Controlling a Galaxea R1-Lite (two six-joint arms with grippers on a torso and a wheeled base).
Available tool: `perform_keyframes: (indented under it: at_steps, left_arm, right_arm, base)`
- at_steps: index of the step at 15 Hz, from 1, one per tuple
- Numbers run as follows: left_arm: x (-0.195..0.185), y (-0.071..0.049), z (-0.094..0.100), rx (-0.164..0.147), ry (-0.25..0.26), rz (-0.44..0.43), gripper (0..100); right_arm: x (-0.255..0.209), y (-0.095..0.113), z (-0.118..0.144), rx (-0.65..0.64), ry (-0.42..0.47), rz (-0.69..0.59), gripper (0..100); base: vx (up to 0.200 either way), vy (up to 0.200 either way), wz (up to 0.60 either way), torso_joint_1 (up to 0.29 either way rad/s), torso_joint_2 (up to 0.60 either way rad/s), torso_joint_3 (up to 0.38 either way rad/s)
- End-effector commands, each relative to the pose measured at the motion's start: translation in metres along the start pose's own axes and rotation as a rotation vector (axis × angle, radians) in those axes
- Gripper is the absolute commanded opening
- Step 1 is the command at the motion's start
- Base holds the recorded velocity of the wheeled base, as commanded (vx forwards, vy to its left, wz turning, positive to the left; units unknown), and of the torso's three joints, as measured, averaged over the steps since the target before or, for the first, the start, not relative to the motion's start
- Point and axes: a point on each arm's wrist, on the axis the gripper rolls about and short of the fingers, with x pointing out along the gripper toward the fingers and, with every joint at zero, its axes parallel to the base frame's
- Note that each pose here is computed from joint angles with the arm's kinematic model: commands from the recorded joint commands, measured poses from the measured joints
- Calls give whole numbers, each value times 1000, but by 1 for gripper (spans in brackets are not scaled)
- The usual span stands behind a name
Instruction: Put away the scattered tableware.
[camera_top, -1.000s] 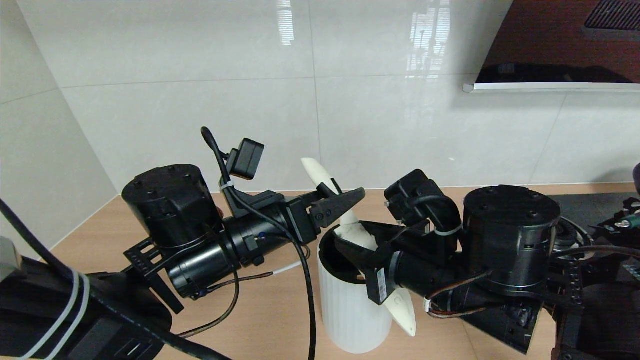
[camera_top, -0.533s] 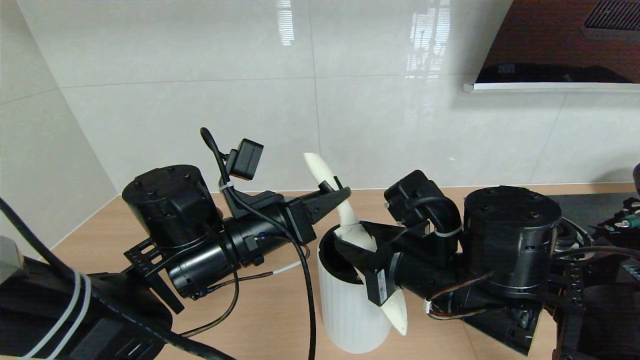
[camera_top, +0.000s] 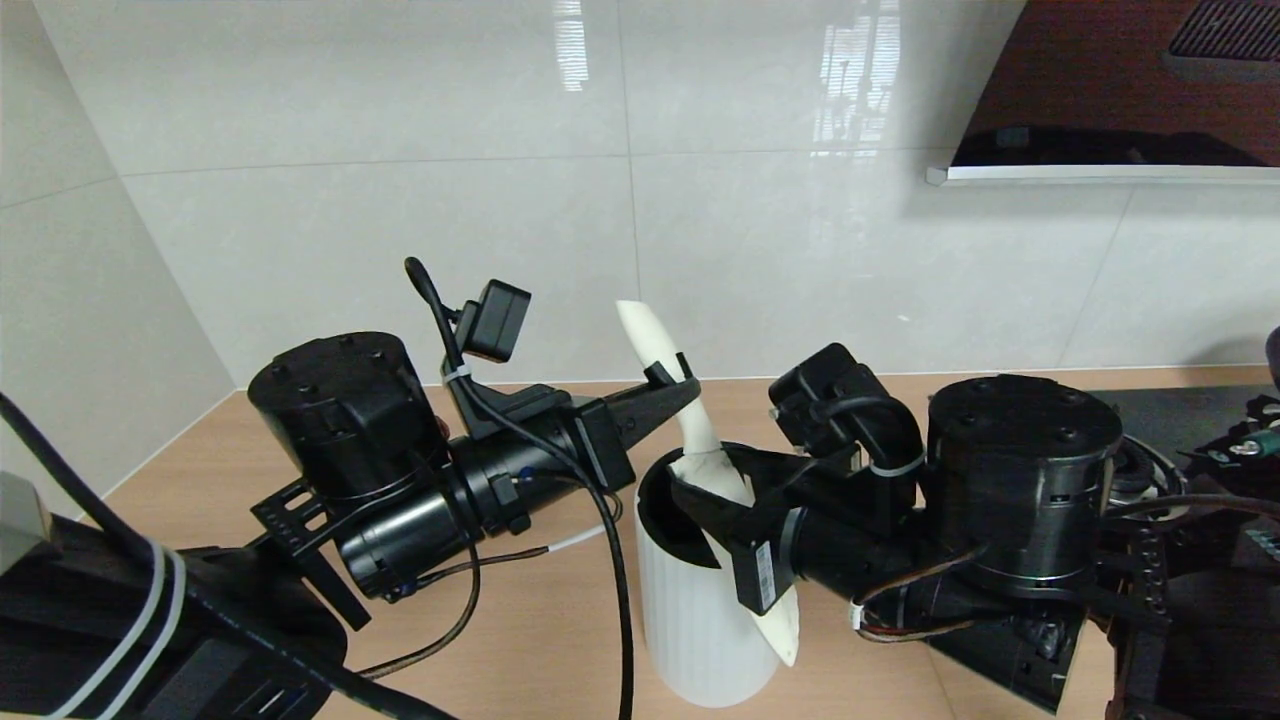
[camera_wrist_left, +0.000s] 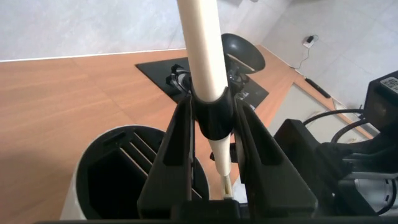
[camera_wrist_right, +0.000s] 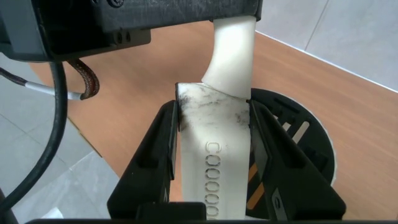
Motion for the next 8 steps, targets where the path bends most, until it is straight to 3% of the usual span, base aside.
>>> perform_keyframes:
  at_steps: [1, 4, 5, 8]
  left_arm:
    - [0, -1, 1, 1, -6, -5, 0]
    - [0, -2, 2, 3, -15, -10, 0]
    - [0, -2, 2, 3, -15, -10, 0]
    - [-1, -3, 4, 3, -20, -13, 0]
  right_arm:
    - [-1, 0, 1, 0, -5, 0, 0]
    - [-1, 1, 1, 0, -5, 2, 0]
    - [-1, 1, 1, 0, -5, 2, 100]
    - [-1, 2, 2, 1, -6, 8, 100]
  base:
    - [0, 0, 0, 0, 0, 0]
    - [0, 0, 0, 0, 0, 0]
    - [0, 0, 0, 0, 0, 0]
    - [0, 0, 0, 0, 0, 0]
